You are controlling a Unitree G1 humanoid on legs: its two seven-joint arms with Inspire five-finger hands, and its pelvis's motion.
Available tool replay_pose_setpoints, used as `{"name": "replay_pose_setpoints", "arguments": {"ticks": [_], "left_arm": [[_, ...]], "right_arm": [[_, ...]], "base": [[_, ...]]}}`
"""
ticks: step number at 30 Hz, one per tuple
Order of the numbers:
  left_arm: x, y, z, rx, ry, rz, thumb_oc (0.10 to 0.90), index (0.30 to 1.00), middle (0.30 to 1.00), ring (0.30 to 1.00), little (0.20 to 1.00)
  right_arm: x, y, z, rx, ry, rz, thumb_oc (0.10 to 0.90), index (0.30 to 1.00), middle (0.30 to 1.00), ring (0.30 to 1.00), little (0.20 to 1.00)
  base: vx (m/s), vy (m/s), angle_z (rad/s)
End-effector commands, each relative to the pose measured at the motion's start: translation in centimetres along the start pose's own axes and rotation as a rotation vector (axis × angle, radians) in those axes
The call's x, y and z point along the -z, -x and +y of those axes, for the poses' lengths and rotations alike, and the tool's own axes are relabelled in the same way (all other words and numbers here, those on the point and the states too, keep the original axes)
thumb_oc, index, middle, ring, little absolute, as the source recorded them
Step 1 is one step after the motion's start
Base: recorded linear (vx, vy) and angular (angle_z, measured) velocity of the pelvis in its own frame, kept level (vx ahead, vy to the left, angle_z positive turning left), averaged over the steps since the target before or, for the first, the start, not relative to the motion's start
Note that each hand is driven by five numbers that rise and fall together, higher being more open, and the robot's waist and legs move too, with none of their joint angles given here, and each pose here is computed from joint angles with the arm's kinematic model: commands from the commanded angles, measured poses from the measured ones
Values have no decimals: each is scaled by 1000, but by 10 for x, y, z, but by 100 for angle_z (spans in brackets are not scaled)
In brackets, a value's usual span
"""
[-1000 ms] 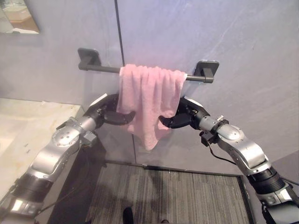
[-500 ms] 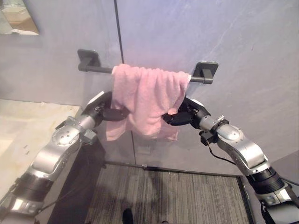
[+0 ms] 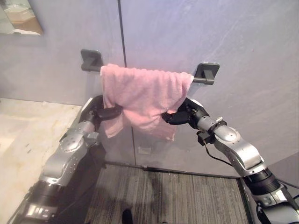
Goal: Organize the bathroom.
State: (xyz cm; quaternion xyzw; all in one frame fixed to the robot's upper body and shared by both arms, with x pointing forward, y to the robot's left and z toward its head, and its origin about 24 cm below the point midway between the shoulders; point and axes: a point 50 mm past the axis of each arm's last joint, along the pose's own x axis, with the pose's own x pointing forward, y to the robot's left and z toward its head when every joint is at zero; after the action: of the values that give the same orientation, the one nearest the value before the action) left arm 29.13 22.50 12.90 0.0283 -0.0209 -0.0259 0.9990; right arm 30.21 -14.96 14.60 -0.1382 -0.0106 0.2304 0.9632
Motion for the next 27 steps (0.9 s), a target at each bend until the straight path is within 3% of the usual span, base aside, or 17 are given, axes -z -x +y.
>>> {"name": "replay_pose_setpoints", "arguments": {"ticks": [1, 7, 10, 17, 27], "left_arm": [[-32, 5, 31, -184, 23, -174, 400, 300, 300, 300, 300], [-28, 6, 34, -214, 20, -163, 400, 300, 300, 300, 300], [-28, 7, 37, -232, 10, -159, 400, 300, 300, 300, 300], [-29, 10, 41, -254, 3, -147, 400, 300, 300, 300, 300], [-29, 12, 43, -269, -4, -145, 400, 300, 300, 300, 300]], "right_arm": [[-28, 4, -39, 268, 64, -137, 400, 300, 300, 300, 300], [-21, 8, -47, 336, 90, -114, 400, 300, 300, 300, 300], [-14, 18, -63, 471, 170, -92, 400, 300, 300, 300, 300], [-15, 40, -83, 603, 250, -86, 400, 300, 300, 300, 300], [-8, 53, -93, 655, 299, -47, 400, 300, 300, 300, 300]], "base": [[-3, -4, 3], [0, 0, 0], [9, 3, -4], [4, 6, 2], [0, -3, -2]]}}
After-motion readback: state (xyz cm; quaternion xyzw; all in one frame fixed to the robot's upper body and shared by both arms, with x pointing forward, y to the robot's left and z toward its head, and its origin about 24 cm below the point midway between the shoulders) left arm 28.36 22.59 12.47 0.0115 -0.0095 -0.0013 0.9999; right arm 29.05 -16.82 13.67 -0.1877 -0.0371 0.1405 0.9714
